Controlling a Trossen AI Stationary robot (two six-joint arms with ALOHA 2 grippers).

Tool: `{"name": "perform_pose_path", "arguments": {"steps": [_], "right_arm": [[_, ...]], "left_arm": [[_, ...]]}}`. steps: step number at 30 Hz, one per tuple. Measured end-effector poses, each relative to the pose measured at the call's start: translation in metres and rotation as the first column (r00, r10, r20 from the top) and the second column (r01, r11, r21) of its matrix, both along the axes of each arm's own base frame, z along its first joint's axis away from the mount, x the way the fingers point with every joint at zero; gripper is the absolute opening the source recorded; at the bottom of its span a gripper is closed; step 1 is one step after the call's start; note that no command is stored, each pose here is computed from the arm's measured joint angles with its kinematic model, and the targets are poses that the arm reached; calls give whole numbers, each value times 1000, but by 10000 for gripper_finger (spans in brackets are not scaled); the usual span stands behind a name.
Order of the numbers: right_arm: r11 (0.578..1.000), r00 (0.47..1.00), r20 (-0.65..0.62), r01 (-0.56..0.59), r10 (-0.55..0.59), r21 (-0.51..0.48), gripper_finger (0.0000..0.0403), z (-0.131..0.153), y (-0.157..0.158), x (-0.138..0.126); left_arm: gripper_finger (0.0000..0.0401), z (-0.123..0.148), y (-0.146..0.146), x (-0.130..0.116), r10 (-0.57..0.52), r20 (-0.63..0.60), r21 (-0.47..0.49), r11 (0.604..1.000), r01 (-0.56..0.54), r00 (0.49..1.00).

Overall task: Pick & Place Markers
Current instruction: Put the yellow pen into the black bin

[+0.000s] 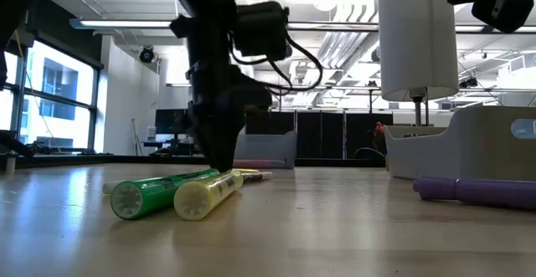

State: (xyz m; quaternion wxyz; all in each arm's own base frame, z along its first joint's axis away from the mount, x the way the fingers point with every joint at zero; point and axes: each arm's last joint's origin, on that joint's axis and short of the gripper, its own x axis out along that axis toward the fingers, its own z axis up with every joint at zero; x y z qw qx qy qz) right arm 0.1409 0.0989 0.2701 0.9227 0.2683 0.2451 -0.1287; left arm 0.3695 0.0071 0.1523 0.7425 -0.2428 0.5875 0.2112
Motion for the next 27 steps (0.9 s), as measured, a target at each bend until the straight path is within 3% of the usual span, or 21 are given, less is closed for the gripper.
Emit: {"name": "perform_pose_path", "arguments": {"steps": [3,6,11,13,18,21,23,27], "right_arm": [[999,999,18,33,-33,1,0,1,-1,0],[995,994,55,96,-96,2,0,2,-2,1],[981,976,100,189,-192,37,0,4,-8,6],[975,969,111,217,-221,49,0,5,-12,9],[952,940,157,293,-304,86,0,9,-22,18],[938,922,171,336,-347,90,0,11,-27,21],[931,915,175,353,-365,94,0,11,-30,23],[919,902,180,381,-394,104,0,12,-35,25]], "left_arm": [[29,18,13,6,-54,-5,12,998,54,999],[27,55,35,20,-125,59,96,988,119,990],[27,124,90,29,-243,134,259,944,203,961],[27,137,118,30,-258,157,314,928,199,953],[27,125,179,24,-248,99,337,920,202,964],[27,111,204,9,-220,44,273,941,200,975],[28,101,219,8,-196,30,281,943,180,980],[69,85,236,4,-164,-17,279,947,162,986]]}}
